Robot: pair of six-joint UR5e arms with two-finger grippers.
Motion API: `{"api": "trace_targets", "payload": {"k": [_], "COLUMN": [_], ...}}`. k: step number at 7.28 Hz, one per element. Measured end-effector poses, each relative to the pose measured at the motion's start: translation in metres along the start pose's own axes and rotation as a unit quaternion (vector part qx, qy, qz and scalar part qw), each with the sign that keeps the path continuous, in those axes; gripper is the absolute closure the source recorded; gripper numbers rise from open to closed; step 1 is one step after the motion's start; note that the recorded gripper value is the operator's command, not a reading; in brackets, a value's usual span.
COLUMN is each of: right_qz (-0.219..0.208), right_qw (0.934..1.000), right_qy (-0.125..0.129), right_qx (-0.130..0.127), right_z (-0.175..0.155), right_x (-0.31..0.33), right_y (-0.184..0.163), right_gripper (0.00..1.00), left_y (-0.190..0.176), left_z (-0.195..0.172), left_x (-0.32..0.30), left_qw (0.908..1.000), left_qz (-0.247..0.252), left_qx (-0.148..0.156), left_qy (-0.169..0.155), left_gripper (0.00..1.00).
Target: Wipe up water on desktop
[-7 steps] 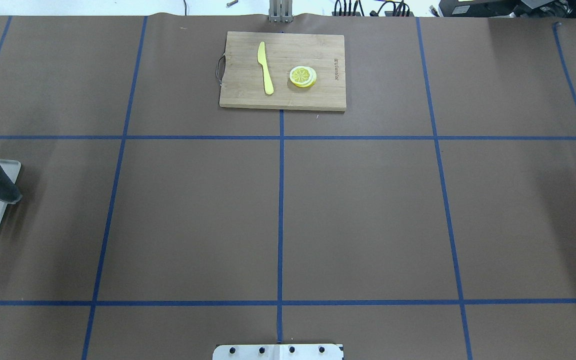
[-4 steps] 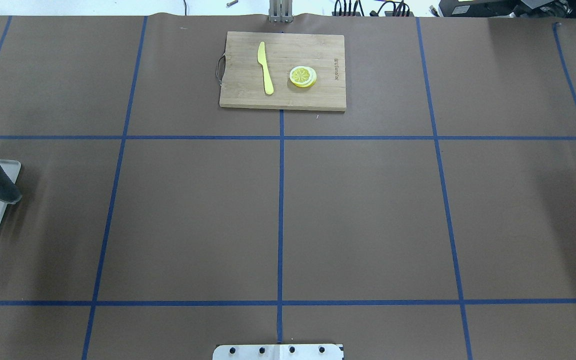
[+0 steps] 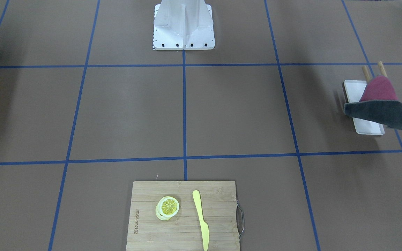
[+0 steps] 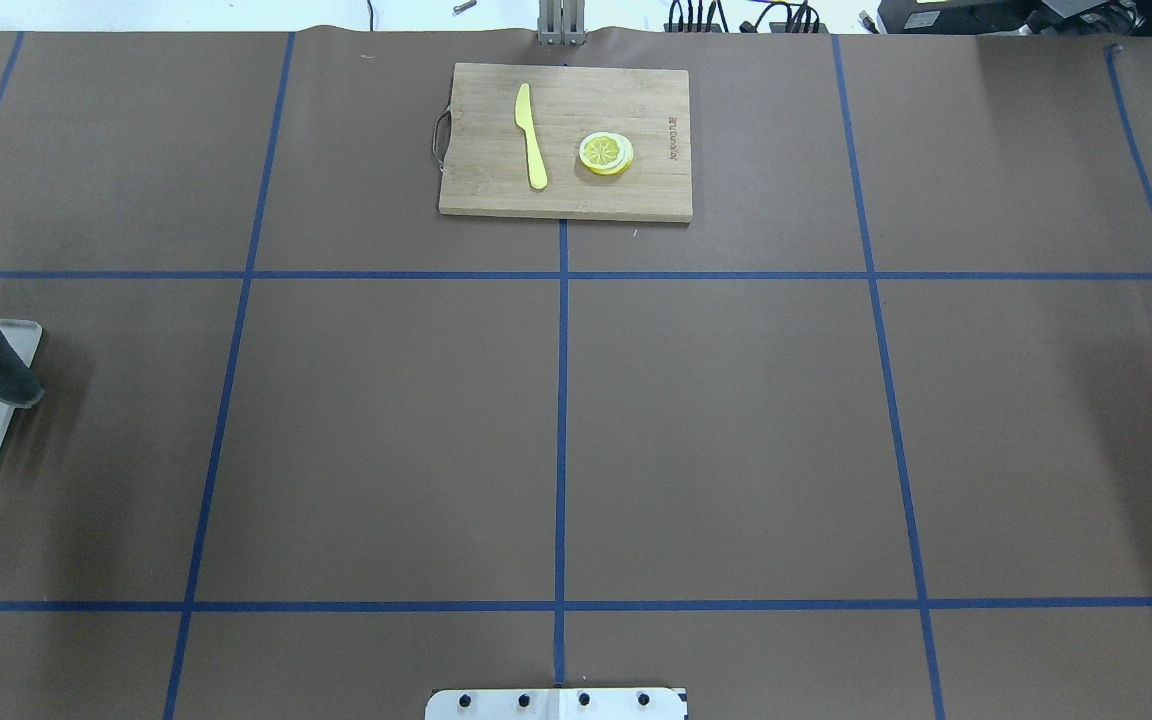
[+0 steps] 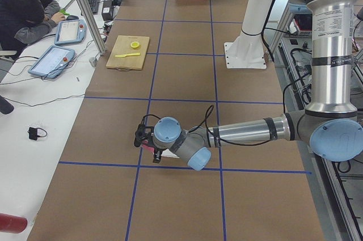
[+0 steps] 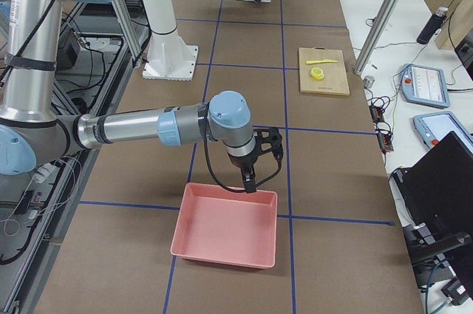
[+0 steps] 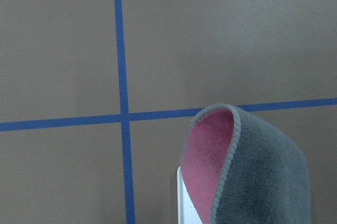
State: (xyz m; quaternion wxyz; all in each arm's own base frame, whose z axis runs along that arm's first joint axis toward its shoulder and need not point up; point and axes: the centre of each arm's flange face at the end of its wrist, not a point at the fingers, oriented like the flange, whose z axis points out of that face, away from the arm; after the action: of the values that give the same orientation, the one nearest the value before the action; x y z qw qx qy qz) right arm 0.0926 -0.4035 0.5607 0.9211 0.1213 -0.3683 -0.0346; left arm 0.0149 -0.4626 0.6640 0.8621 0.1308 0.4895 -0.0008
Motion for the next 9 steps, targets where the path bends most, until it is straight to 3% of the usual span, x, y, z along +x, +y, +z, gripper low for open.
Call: {"api": "trace_targets", "payload": {"k": [5, 8, 9], "right_qz": [0.001, 0.001, 0.001], "right_qw": [1.0, 1.0, 1.0], "right_qy": [0.001, 0.001, 0.001], "right_qx": [-0.001, -0.001, -0.001], "right_z": [0.001, 0.001, 0.001], "right_x": [0.001, 0.001, 0.001], "right_y": [0.002, 0.002, 0.002], "right_gripper": [0.0, 0.0, 0.0], "left_y": [-0.012, -0.02, -0.02], "left_z": [0.003, 0.009, 0.01], "left_x": [0.006, 0.004, 0.006], "left_qw": [0.9999, 0.9999, 0.9997], "left_qz": [0.004, 0.003, 0.004], "left_qx": [-0.002, -0.005, -0.01], "left_qy": [0.013, 0.016, 0.024], "left_gripper": [0.27, 0.48, 0.48]}}
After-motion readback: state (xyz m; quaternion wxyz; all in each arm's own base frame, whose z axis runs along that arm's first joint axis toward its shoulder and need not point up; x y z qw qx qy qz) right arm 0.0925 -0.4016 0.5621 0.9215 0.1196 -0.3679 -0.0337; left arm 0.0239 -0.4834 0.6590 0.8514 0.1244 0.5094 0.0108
